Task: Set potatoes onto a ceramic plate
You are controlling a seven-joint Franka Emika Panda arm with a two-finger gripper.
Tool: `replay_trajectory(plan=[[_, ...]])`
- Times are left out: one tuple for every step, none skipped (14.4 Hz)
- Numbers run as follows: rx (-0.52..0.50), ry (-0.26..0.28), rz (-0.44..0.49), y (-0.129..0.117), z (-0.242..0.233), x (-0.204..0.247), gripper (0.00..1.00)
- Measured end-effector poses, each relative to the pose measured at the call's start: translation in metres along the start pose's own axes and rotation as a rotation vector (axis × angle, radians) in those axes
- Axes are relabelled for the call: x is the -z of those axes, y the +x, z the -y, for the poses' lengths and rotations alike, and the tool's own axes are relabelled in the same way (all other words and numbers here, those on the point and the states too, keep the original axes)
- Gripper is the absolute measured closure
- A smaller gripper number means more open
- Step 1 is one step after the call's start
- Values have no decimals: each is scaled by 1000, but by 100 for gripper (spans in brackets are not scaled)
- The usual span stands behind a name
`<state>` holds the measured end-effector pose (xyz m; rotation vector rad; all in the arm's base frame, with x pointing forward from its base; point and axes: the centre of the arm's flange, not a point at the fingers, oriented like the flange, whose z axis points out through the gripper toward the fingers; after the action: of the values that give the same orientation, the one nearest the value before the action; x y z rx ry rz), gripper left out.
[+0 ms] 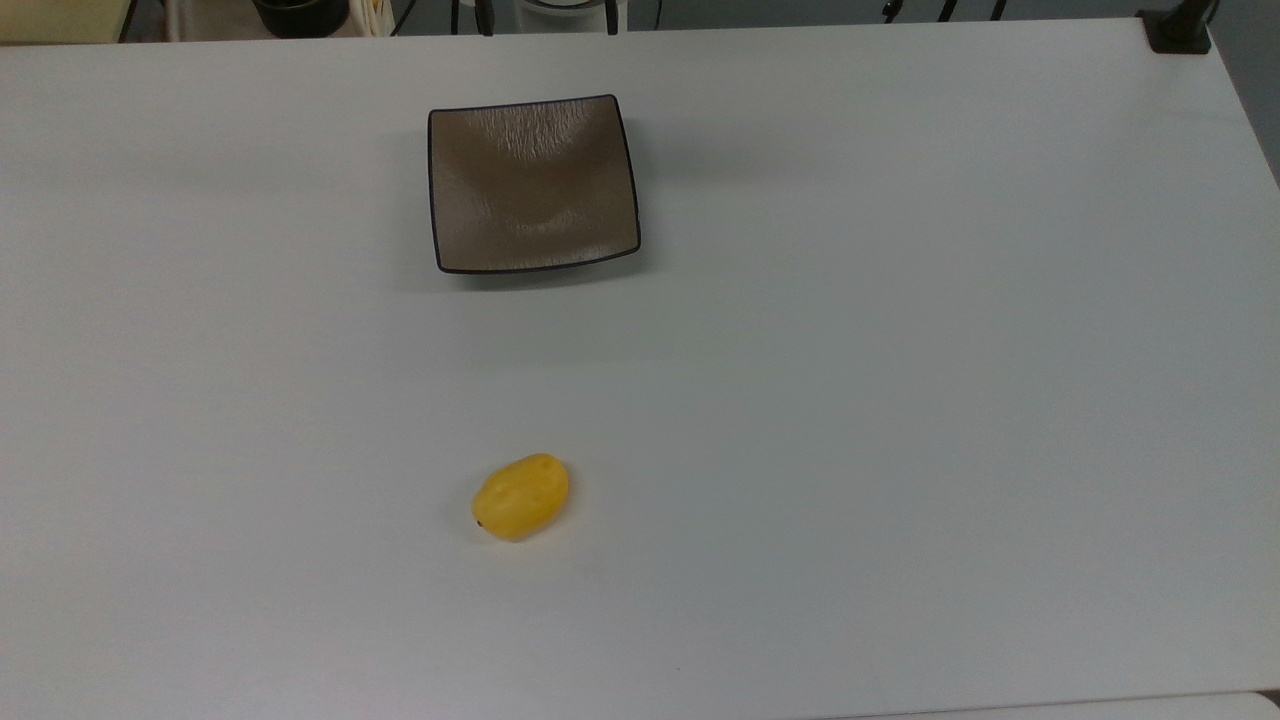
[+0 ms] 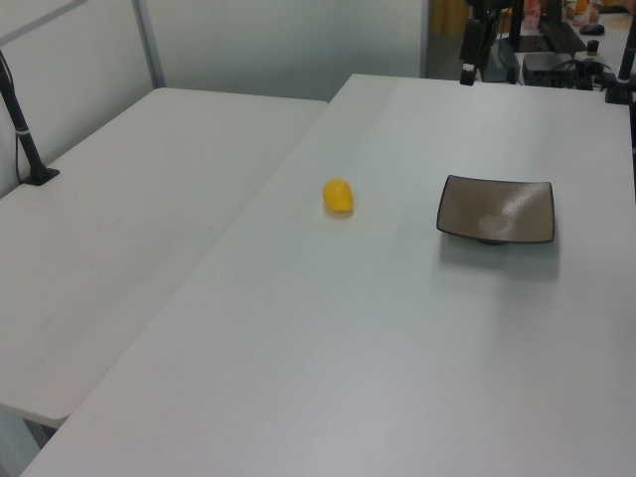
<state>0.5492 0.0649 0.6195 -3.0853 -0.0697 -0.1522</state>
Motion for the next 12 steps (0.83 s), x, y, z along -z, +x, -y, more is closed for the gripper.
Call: replay_trajectory(plan=[[2, 0, 0, 0, 0, 0, 0], [2, 0, 0, 0, 0, 0, 0], [2, 0, 0, 0, 0, 0, 0], [2, 0, 0, 0, 0, 0, 0], [2, 0, 0, 0, 0, 0, 0], [2, 0, 0, 0, 0, 0, 0], [2, 0, 0, 0, 0, 0, 0], [2, 0, 1, 0, 0, 0, 0], [1, 0, 1, 0, 0, 0, 0], [1, 0, 1, 0, 0, -1, 0], [1, 0, 3, 0, 0, -1, 0], [3, -1, 10, -1, -1, -5, 0]])
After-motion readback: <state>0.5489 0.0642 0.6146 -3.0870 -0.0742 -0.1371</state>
